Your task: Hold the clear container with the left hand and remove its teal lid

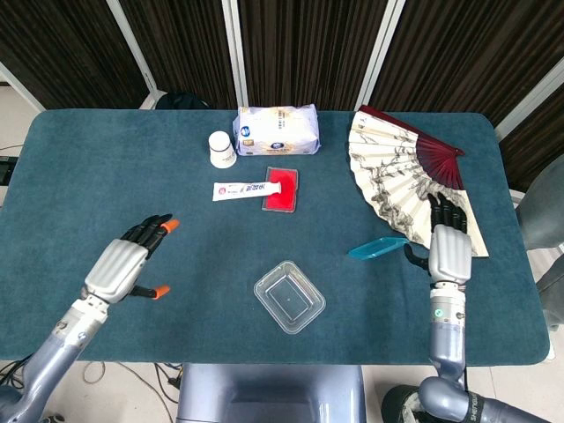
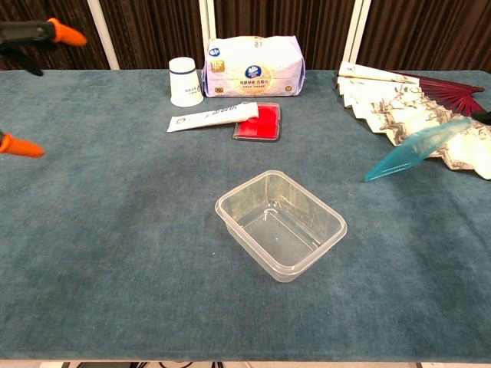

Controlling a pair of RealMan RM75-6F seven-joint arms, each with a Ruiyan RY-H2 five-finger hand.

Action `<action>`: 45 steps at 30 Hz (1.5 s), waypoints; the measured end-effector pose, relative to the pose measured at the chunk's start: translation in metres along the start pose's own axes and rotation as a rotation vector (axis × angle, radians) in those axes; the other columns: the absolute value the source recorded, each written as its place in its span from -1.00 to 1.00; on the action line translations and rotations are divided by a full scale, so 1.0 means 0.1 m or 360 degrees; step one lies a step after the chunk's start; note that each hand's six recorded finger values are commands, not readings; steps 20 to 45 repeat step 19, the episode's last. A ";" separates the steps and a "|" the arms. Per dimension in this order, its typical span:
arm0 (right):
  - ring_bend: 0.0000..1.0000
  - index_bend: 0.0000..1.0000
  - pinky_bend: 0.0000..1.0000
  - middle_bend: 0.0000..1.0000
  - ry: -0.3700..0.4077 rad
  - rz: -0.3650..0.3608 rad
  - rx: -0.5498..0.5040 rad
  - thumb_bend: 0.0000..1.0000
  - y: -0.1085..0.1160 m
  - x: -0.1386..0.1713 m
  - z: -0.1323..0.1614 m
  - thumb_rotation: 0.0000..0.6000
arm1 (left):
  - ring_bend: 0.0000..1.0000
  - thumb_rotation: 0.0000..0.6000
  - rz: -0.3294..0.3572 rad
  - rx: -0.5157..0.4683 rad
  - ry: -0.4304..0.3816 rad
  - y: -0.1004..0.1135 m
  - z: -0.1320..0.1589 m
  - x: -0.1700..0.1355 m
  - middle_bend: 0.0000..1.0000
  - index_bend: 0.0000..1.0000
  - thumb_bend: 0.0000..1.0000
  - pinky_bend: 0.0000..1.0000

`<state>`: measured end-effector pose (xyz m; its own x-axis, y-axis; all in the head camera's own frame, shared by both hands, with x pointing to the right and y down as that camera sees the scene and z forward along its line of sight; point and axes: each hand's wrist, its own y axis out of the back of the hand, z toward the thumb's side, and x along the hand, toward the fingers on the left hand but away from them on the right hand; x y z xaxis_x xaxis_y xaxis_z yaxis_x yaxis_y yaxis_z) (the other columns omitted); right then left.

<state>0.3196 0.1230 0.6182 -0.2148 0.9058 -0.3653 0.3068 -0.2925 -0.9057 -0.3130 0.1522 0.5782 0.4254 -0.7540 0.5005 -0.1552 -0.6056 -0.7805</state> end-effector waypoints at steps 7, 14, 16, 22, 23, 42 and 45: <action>-1.00 -1.00 -1.00 -1.00 0.0011 0.0000 0.0098 -0.33 0.27 0.07 -0.28 1.00 | -1.00 1.00 0.0019 0.0058 0.0108 -0.05 -0.23 -0.44 -1.00 -1.00 -1.00 -0.75; -1.00 -1.00 -1.00 -1.00 0.0090 0.0044 0.0241 -0.42 0.57 0.35 -0.67 1.00 | -1.00 1.00 0.0063 0.0149 0.0255 -0.10 -0.52 -0.94 -1.00 -1.00 -1.00 -0.83; -1.00 -1.00 -1.00 -1.00 0.0134 0.0062 0.0284 -0.50 0.64 0.47 -0.76 1.00 | -1.00 1.00 0.0075 0.0197 0.0296 -0.12 -0.62 -1.06 -1.00 -1.00 -1.00 -0.94; -1.00 -1.00 -1.00 -1.00 0.0196 0.0088 0.0348 -0.59 0.71 0.66 -0.86 1.00 | -1.00 1.00 0.0090 0.0288 0.0371 -0.15 -0.78 -1.28 -1.00 -1.00 -1.00 -1.00; -1.00 -1.00 -1.00 -1.00 0.0196 0.0088 0.0348 -0.59 0.71 0.66 -0.86 1.00 | -1.00 1.00 0.0090 0.0288 0.0371 -0.15 -0.78 -1.28 -1.00 -1.00 -1.00 -1.00; -1.00 -1.00 -1.00 -1.00 0.0196 0.0088 0.0348 -0.59 0.71 0.66 -0.86 1.00 | -1.00 1.00 0.0090 0.0288 0.0371 -0.15 -0.78 -1.28 -1.00 -1.00 -1.00 -1.00; -1.00 -1.00 -1.00 -1.00 0.0196 0.0088 0.0348 -0.59 0.71 0.66 -0.86 1.00 | -1.00 1.00 0.0090 0.0288 0.0371 -0.15 -0.78 -1.28 -1.00 -1.00 -1.00 -1.00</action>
